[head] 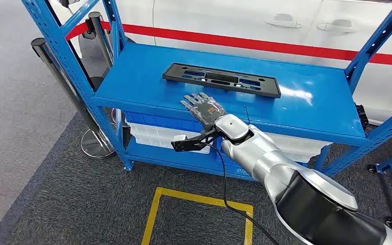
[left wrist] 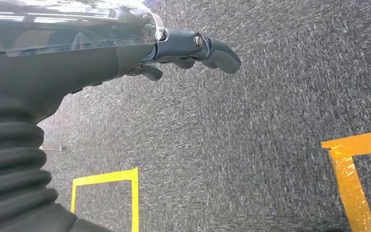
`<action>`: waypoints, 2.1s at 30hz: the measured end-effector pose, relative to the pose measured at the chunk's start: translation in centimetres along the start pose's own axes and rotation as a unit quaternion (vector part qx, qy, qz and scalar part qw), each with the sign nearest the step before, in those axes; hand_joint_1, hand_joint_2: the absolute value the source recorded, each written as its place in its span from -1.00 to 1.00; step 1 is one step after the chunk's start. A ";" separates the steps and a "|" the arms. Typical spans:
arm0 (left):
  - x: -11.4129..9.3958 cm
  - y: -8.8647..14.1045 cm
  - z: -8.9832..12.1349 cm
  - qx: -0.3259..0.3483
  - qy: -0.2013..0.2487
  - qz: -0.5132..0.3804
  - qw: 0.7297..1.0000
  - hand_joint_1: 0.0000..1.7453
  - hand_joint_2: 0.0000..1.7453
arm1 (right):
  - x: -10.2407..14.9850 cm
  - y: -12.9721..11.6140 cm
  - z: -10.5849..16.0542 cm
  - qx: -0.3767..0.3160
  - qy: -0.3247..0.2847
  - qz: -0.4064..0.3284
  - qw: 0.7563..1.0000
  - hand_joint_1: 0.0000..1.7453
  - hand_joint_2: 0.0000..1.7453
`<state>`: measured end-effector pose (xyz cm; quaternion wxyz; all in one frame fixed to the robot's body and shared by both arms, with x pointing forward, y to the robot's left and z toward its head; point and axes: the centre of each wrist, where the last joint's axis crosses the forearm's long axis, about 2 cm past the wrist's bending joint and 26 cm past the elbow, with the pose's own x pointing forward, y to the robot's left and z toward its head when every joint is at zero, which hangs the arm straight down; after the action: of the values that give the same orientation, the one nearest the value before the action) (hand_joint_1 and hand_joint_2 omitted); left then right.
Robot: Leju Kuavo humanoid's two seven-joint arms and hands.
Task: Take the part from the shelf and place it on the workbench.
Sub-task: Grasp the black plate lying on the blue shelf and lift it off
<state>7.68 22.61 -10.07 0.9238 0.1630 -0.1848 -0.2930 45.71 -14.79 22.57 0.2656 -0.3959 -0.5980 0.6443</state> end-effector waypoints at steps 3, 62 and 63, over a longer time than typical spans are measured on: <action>0.0 0.0 0.0 0.000 0.000 0.000 1.000 -1.00 -1.00 | 0.0 0.1 0.0 0.002 0.002 -0.001 1.000 -1.00 1.00; -1.9 -0.8 0.5 -0.011 0.015 0.018 1.000 -1.00 -1.00 | -9.5 -0.2 2.7 0.034 0.174 0.053 0.983 -1.00 1.00; -1.9 -0.8 0.5 -0.013 0.015 0.020 1.000 -1.00 -1.00 | -9.5 -0.2 2.7 0.034 0.173 0.053 0.983 -1.00 1.00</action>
<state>5.61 23.03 -10.47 0.9340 0.1517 -0.1707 -0.2748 48.59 -24.06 24.51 0.3441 -0.5232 -0.4991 0.5989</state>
